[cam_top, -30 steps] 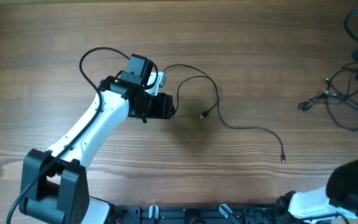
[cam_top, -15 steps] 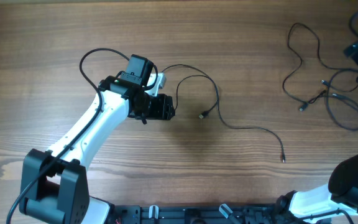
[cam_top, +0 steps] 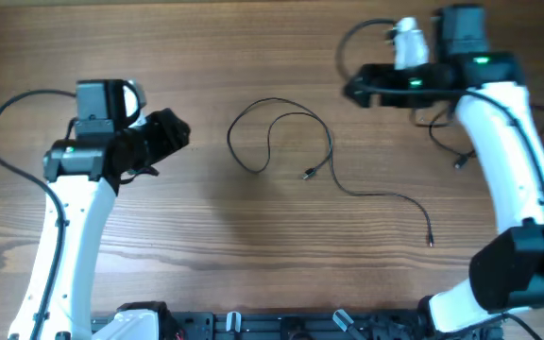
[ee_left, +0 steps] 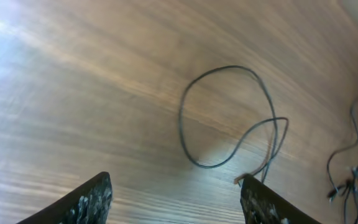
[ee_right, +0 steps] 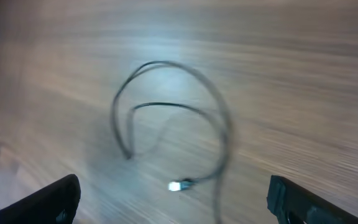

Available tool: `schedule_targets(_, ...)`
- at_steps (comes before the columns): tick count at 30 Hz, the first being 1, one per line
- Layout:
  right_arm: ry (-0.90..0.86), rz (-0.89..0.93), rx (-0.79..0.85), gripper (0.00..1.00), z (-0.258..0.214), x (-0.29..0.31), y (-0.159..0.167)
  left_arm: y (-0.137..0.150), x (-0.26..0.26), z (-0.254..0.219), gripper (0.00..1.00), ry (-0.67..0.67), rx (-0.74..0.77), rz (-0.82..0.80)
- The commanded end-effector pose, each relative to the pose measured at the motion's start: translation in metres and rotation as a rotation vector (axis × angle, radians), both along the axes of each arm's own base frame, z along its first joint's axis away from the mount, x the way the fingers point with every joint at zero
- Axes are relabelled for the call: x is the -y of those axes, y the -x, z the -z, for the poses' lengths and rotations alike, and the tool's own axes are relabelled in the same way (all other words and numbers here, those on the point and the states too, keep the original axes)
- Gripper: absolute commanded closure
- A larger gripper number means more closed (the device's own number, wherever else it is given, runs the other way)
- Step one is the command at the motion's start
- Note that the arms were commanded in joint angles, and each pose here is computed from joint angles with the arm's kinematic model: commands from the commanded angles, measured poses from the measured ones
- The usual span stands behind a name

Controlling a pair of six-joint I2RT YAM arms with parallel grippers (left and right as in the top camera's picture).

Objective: Untangle cables
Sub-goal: 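Reach the right gripper to the remaining cable and grasp it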

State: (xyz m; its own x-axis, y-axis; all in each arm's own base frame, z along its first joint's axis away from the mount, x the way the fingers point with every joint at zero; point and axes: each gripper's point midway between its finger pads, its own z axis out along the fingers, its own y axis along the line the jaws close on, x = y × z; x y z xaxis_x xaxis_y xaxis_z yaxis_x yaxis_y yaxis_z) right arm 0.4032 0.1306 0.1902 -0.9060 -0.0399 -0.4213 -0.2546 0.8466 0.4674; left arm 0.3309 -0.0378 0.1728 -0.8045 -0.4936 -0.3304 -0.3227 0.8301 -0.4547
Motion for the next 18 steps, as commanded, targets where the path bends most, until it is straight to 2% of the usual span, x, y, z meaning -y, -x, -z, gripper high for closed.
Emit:
schedule_targets(1,0.003,-0.058,-0.147,0.01,0.043,-0.060,0.019,0.005,-0.026,0.002,0.29,0.016,-0.041,-0.116)
schedule_targets(5,0.042,-0.188,-0.238,0.02,0.088,-0.111,0.042,0.009,-0.033,0.004,0.27,0.018,-0.061,-0.141)
schedule_targets(7,0.059,-0.229,-0.272,0.05,0.113,-0.129,0.049,0.009,-0.033,0.005,0.27,0.018,-0.064,-0.140)
schedule_targets(11,0.082,-0.193,-0.360,0.12,0.160,-0.148,0.054,0.012,-0.033,0.006,0.27,0.018,-0.075,-0.141)
schedule_targets(13,0.084,-0.175,-0.389,0.12,0.179,-0.155,0.055,0.013,-0.033,0.006,0.27,0.019,-0.079,-0.141)
schedule_targets(16,0.082,-0.190,-0.385,0.20,0.197,-0.168,0.055,0.013,-0.033,0.006,0.27,0.019,-0.080,-0.141)
schedule_targets(18,0.068,-0.189,-0.365,0.34,0.199,-0.178,0.053,0.013,-0.033,0.007,0.27,0.019,-0.081,-0.141)
